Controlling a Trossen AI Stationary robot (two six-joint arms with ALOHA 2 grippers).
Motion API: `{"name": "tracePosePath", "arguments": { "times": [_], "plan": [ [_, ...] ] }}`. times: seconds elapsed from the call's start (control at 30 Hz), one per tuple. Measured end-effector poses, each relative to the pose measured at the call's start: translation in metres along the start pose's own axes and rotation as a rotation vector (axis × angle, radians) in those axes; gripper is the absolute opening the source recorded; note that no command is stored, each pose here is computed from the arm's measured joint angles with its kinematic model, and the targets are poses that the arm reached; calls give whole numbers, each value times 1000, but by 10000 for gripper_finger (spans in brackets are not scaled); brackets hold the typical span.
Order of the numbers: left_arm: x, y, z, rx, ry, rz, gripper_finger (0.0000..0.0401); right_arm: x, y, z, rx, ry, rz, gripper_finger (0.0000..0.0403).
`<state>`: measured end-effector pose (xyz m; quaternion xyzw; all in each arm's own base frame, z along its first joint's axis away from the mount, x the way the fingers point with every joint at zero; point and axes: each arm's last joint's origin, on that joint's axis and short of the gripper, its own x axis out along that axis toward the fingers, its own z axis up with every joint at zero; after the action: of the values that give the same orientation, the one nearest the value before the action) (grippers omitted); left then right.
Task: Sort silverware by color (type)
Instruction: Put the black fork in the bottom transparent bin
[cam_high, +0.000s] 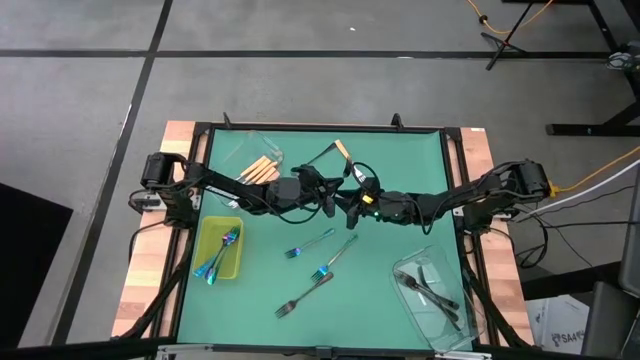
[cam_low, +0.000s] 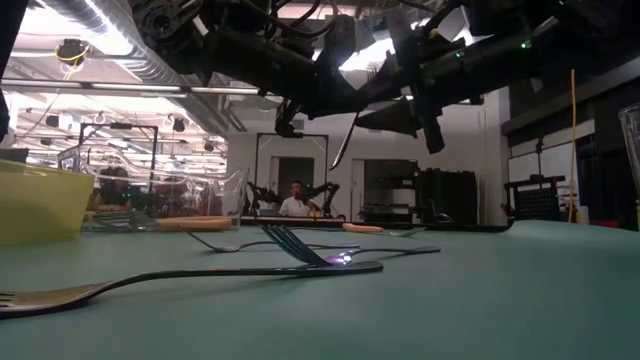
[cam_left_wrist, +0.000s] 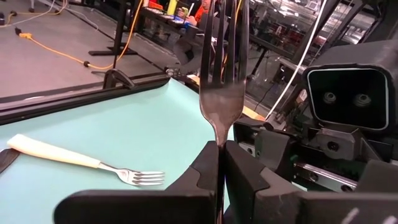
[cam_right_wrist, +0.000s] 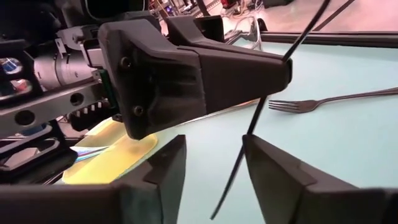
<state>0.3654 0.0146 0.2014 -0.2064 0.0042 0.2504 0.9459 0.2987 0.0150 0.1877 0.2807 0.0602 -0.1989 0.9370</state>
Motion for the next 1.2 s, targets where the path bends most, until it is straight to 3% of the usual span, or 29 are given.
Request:
{"name": "tracePosePath", "arguments": {
  "times": [0.17, 0.93, 1.2],
  "plan": [
    [0, -1, 0, -10, -4, -13, 8, 0, -2, 0, -3, -29, -50, 185],
    [-3, -6, -2, -12, 2, -29, 8, 0, -3, 2, -1, -63, -85, 176],
    [-3, -6, -2, -7, 4, -33, 8, 4, 2, 4, -19, -62, -74, 112]
  ]
}}
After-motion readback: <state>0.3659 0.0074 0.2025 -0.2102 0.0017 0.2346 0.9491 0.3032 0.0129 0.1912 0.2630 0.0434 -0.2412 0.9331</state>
